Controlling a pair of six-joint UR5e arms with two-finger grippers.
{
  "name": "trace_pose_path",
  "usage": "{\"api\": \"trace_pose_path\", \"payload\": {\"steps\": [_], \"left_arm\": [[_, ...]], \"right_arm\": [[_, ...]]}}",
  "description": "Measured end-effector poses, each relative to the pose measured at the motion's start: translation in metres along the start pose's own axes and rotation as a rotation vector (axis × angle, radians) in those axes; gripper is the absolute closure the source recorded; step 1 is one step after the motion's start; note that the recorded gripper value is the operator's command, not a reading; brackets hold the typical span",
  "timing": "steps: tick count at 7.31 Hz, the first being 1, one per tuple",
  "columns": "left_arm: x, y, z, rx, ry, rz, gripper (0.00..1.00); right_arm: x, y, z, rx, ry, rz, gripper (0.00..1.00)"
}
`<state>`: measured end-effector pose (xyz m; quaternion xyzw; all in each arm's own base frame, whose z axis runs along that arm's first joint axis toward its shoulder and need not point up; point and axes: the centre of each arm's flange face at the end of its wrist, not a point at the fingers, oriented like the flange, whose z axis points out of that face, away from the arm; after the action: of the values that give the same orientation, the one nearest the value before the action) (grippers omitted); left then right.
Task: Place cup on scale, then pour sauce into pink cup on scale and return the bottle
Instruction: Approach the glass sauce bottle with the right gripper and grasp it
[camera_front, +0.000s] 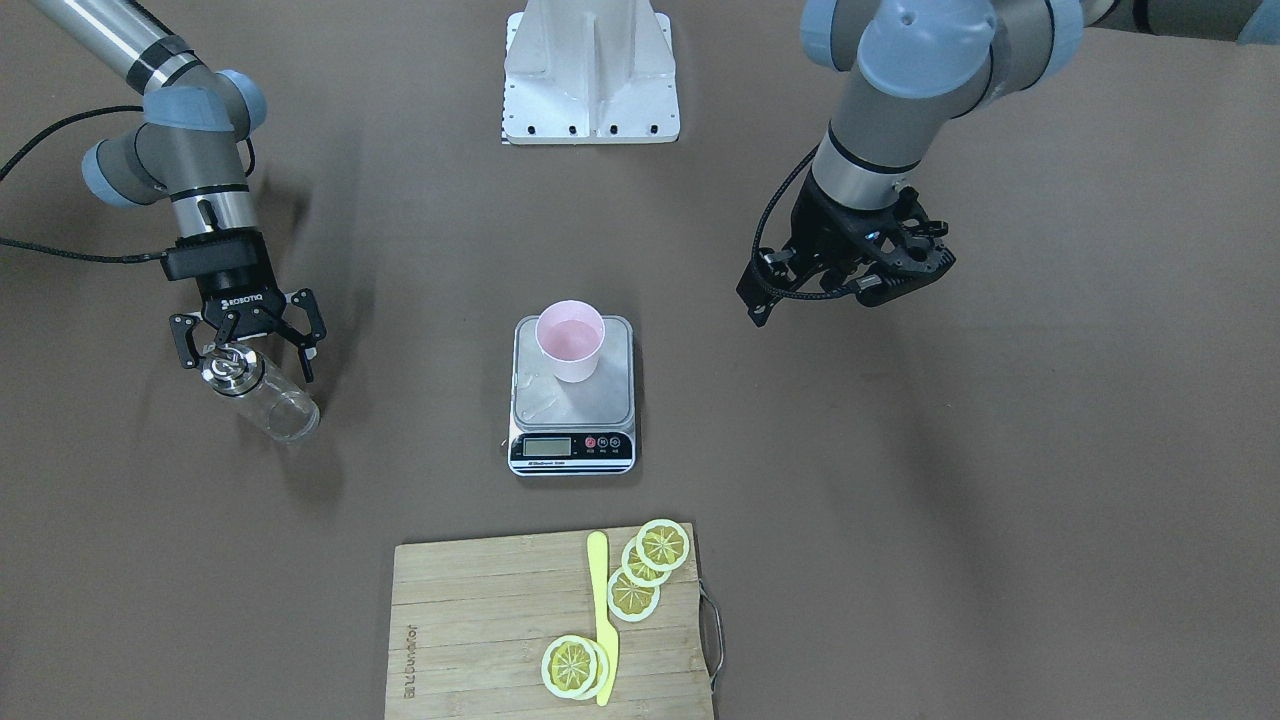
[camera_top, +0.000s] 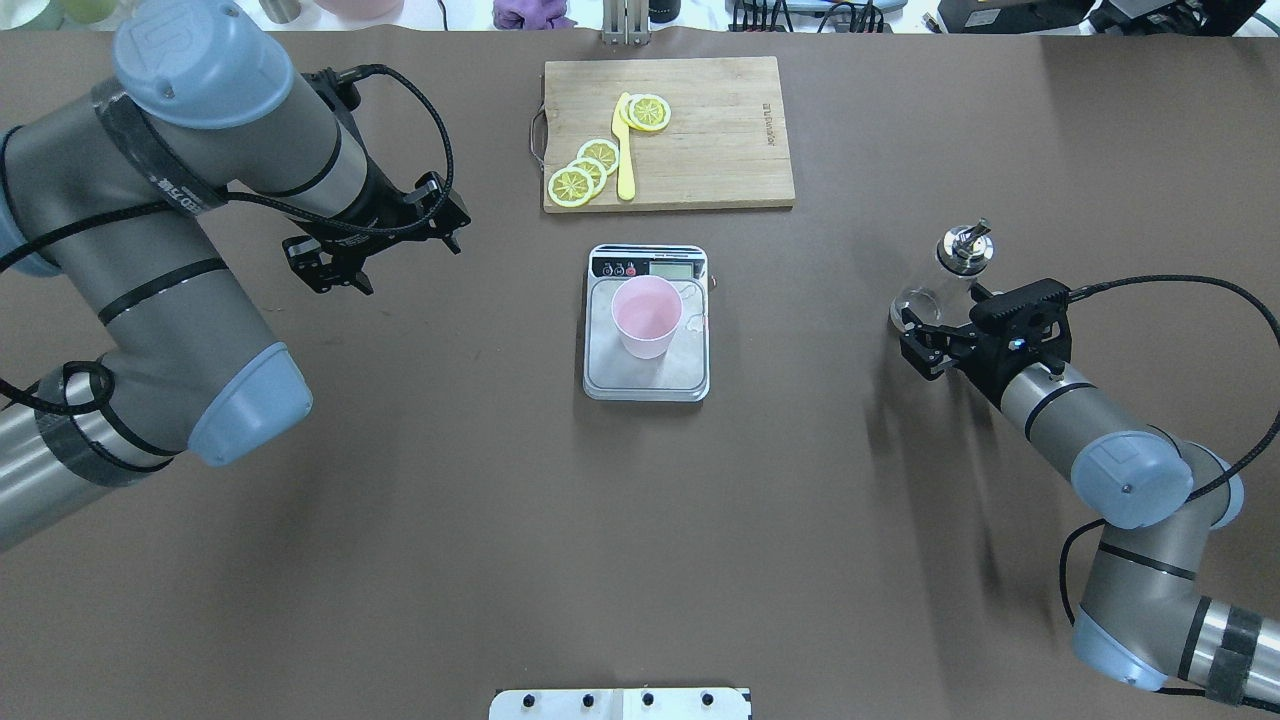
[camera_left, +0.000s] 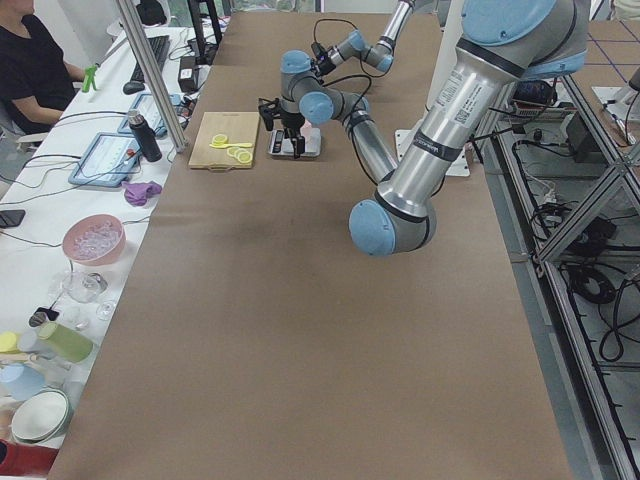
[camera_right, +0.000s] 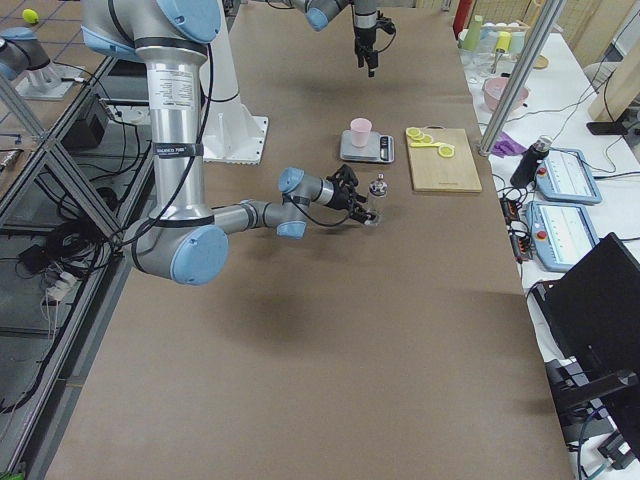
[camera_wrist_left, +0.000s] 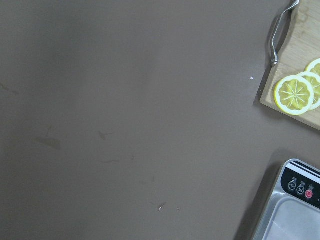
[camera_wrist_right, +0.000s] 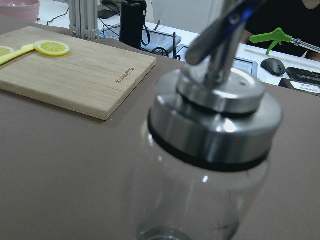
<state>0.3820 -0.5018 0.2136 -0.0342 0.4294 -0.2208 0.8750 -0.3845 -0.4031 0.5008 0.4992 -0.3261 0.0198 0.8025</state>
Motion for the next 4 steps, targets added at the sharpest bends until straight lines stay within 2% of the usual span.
{"api": "trace_pose_path", "payload": {"steps": [1, 4], "left_arm": [[-0.0002, 0.0000, 0.0001, 0.000, 0.000, 0.000, 0.01], [-0.0005, 0.0001, 0.0004, 0.000, -0.002, 0.001, 0.01]], "right_arm": [[0.0009, -0.0021, 0.0019, 0.003, 0.003, 0.001, 0.13], [-0.0058, -0.0080, 0.0103, 0.013, 0.003, 0.008, 0.32]]}}
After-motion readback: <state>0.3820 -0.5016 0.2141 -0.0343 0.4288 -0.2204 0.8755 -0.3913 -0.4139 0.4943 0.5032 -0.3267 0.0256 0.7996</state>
